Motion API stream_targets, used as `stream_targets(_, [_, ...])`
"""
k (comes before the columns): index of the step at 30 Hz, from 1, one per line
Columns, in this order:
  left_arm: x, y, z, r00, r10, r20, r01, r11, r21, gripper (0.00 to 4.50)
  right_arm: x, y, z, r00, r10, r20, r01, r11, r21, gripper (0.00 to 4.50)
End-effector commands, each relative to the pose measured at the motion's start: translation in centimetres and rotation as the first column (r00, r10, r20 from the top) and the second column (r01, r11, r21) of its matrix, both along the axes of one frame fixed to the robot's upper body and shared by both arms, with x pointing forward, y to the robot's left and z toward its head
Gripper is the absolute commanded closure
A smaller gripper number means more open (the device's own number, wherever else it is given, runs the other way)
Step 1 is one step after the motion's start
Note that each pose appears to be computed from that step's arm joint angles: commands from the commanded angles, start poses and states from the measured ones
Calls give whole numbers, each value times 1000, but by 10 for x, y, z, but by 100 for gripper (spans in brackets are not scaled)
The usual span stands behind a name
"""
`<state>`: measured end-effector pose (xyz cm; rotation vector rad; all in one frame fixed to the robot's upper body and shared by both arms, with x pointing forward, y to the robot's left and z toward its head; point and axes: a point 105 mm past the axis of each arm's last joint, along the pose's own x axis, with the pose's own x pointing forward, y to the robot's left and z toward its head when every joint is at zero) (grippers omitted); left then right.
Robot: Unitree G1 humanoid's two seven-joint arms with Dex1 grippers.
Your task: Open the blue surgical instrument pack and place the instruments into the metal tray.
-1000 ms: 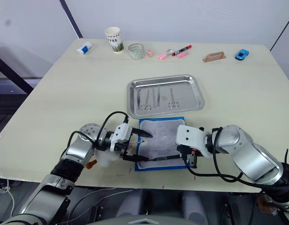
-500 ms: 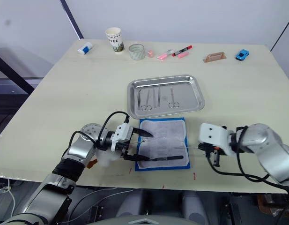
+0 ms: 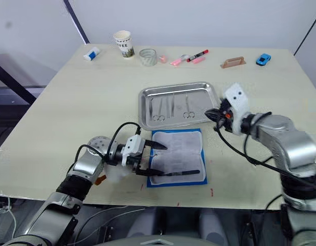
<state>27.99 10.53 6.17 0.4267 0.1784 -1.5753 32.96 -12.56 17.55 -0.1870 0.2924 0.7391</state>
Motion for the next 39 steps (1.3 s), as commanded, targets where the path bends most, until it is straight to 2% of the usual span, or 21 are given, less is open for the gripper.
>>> stream_targets(1, [-8, 1, -21, 996, 25, -84, -21, 999, 48, 0, 32, 1, -3, 969, -234, -76, 237, 971, 40, 443])
stream_targets(6, [-9, -1, -19, 996, 35, -88, -31, 999, 40, 0, 61, 17, -10, 907, -395, -149, 413, 903, 119, 443])
stream_targets(13, [-10, -2, -17, 995, 43, -89, -40, 999, 37, 0, 82, 33, -19, 852, -486, -196, 517, 839, 167, 443])
stream_targets(23, [-11, -1, -17, 995, 48, -93, -44, 998, 39, 0, 100, 50, -26, 835, -507, -213, 544, 820, 180, 443])
stream_targets(39, [-12, 1, -18, 994, 52, -96, -49, 998, 41, 0, 104, 57, -34, 835, -503, -223, 541, 823, 173, 443])
